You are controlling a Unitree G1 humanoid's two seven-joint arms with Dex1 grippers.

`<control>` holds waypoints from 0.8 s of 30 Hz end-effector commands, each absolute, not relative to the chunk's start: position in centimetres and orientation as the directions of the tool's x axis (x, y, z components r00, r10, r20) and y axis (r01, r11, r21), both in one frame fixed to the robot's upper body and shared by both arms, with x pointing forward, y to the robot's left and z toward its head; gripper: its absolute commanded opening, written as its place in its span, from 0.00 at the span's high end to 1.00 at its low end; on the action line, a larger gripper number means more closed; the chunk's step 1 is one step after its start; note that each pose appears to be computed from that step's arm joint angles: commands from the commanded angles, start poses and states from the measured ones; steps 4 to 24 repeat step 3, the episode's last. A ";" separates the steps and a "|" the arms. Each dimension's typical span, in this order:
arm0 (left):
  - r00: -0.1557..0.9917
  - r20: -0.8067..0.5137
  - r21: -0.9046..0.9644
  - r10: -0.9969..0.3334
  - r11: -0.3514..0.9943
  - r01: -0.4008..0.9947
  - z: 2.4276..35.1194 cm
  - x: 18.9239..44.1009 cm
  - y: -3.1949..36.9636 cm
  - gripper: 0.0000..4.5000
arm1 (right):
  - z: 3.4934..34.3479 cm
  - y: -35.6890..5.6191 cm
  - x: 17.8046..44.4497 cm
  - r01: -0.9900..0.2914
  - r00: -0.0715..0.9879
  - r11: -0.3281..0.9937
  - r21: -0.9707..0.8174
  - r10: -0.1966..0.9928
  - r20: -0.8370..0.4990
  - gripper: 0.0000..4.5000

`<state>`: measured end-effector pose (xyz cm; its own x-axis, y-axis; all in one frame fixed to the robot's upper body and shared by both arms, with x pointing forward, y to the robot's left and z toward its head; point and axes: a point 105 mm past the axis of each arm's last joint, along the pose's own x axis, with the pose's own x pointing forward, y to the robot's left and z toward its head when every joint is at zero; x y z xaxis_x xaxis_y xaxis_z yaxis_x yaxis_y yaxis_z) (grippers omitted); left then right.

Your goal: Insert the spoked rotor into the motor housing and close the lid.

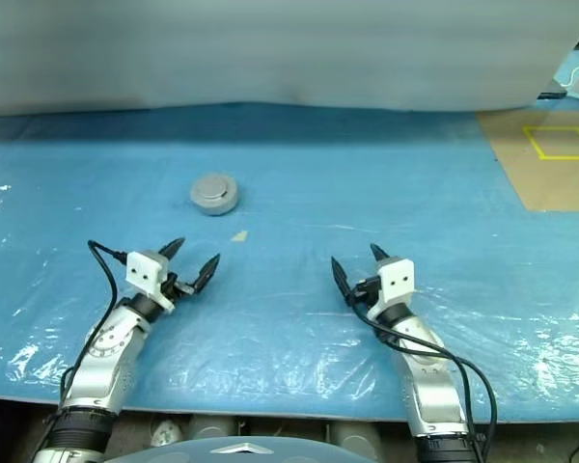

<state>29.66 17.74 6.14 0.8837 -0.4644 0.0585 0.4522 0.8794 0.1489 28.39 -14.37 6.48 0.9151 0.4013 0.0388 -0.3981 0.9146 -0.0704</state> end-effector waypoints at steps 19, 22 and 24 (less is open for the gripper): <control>0.848 0.044 0.213 -0.528 0.834 0.509 6.4 30.0 17.3 0.00 | 6.7 -13.3 28.5 -0.460 0.883 0.882 -0.106 0.467 0.056 0.00; 0.848 0.044 0.213 -0.528 0.834 0.509 6.4 30.0 17.3 0.00 | 6.7 -13.3 28.5 -0.460 0.883 0.882 -0.106 0.467 0.056 0.00; 0.848 0.044 0.213 -0.528 0.834 0.509 6.4 30.0 17.3 0.00 | 6.7 -13.3 28.5 -0.460 0.883 0.882 -0.106 0.467 0.056 0.00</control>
